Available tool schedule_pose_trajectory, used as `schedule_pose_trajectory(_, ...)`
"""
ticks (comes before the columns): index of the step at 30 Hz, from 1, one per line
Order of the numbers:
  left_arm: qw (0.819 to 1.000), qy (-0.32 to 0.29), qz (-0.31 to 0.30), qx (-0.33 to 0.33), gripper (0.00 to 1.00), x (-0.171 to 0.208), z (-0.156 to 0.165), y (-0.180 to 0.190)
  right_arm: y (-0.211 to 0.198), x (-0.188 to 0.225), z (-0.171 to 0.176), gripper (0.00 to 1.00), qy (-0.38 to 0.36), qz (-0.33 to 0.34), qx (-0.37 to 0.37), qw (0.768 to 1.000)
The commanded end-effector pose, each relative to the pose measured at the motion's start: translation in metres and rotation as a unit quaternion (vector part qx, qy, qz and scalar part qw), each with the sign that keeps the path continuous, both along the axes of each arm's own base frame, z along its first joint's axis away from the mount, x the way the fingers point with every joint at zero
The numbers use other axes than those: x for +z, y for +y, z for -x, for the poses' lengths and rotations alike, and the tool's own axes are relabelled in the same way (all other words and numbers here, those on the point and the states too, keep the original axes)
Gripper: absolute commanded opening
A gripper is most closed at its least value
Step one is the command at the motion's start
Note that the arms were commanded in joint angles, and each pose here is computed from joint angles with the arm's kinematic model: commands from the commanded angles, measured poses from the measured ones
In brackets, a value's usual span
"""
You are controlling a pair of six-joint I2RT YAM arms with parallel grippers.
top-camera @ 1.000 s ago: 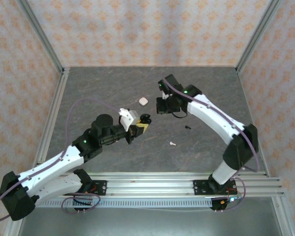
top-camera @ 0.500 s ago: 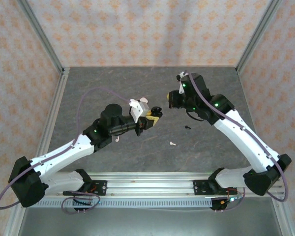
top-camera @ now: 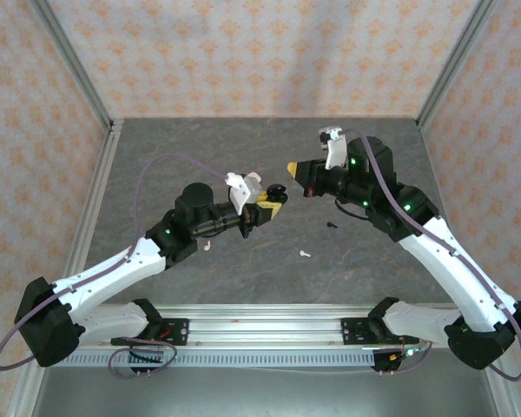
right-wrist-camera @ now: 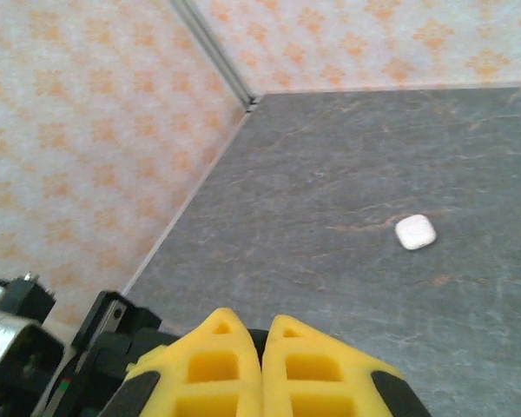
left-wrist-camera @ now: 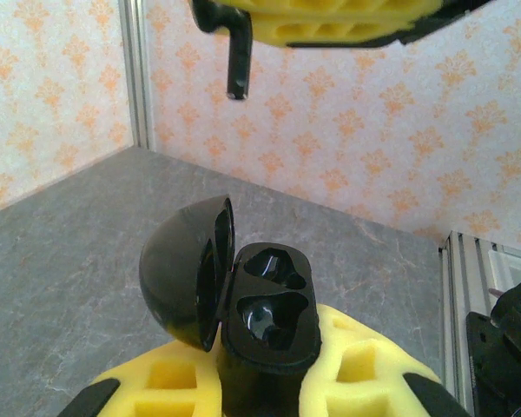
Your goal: Insert wireless bluetooth earbuds into charging case
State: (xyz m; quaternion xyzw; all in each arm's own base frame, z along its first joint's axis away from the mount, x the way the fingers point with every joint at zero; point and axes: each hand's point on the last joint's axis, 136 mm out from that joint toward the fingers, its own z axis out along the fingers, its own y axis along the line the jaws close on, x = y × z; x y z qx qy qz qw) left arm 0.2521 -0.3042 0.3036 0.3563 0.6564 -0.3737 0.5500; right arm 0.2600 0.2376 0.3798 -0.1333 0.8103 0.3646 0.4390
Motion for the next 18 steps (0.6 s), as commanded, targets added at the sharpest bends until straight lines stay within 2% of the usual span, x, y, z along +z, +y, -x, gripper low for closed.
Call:
schedule_pose_trajectory(1, 0.999, -0.034, 0.039, 0.003, 0.00, 0.034, 0.004, 0.003, 0.009, 0.009, 0.010, 0.07, -0.033, -0.027, 0.042, 0.998)
schedule_pose_trajectory(18, 0.999, -0.025, 0.036, 0.004, 0.00, 0.032, 0.001, 0.001, 0.028, 0.009, 0.030, 0.06, -0.043, -0.042, 0.102, 0.993)
